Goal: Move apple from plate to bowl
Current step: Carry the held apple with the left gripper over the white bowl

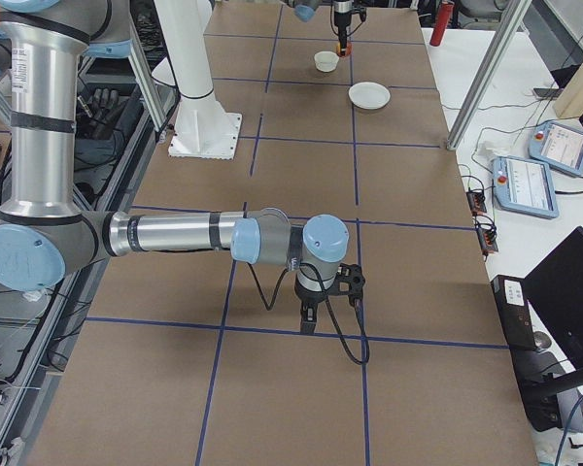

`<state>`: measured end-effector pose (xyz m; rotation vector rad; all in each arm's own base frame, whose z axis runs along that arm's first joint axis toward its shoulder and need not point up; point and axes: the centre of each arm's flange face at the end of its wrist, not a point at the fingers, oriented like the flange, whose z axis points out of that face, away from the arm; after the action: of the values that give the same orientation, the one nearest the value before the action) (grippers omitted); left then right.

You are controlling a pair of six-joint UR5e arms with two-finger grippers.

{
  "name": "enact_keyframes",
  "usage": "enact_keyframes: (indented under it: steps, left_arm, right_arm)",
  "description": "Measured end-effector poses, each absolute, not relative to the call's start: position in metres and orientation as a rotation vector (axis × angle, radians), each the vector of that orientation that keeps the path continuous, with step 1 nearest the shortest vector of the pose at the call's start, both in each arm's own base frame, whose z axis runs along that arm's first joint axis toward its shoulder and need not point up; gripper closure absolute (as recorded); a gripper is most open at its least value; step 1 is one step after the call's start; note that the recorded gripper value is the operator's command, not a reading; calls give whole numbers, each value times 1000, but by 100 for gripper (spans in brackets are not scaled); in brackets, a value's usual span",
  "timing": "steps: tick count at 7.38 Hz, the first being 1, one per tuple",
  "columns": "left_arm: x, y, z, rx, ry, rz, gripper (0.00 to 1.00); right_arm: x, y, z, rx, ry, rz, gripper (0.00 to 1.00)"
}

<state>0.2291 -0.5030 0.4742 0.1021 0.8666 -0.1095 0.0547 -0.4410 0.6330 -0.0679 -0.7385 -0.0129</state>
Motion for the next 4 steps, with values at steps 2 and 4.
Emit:
enact_keyframes:
  steps: [2,4]
  left_arm:
    - [210,-461,517,113,872,-127,89]
    - [228,-446,532,88,854,-134,89]
  right_arm:
    - [55,-441,633,-68,-738,-13,0]
    - [55,-441,633,-68,-738,-13,0]
